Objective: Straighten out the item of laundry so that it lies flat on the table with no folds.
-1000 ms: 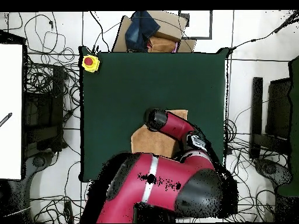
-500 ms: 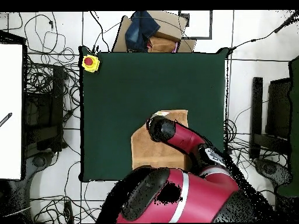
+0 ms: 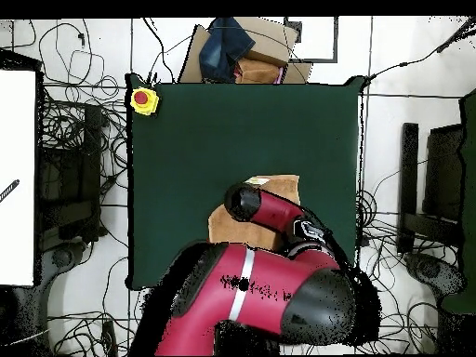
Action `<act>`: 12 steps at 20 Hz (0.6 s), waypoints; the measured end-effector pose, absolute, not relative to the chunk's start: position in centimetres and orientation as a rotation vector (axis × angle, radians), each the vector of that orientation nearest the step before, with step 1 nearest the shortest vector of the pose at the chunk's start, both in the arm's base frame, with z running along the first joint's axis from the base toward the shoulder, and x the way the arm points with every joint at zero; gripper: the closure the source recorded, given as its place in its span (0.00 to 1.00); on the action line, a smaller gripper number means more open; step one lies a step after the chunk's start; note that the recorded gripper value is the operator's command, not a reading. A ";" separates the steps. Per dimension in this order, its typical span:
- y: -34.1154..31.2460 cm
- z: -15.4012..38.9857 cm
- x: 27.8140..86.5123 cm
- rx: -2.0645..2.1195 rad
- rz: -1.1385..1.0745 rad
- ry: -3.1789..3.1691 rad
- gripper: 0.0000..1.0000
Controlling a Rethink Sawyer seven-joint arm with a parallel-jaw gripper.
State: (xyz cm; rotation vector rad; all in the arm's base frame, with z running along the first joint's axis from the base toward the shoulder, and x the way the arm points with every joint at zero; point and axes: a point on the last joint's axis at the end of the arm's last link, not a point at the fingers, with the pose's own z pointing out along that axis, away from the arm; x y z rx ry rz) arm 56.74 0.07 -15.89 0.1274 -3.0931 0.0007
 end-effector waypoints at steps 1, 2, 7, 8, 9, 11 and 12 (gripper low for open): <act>0.2 -16.3 56.7 0.132 0.003 -3.091 0.00; 0.4 -17.6 56.9 0.156 0.018 -3.085 0.00; 0.4 -17.4 57.4 0.187 0.032 -3.053 0.00; 0.5 -17.4 57.5 0.192 0.034 -3.047 0.00; 0.5 -17.4 57.5 0.196 0.035 -3.041 0.00; 0.5 -17.4 57.7 0.200 0.035 -3.034 0.00; 0.5 -17.5 57.8 0.201 0.030 -3.024 0.00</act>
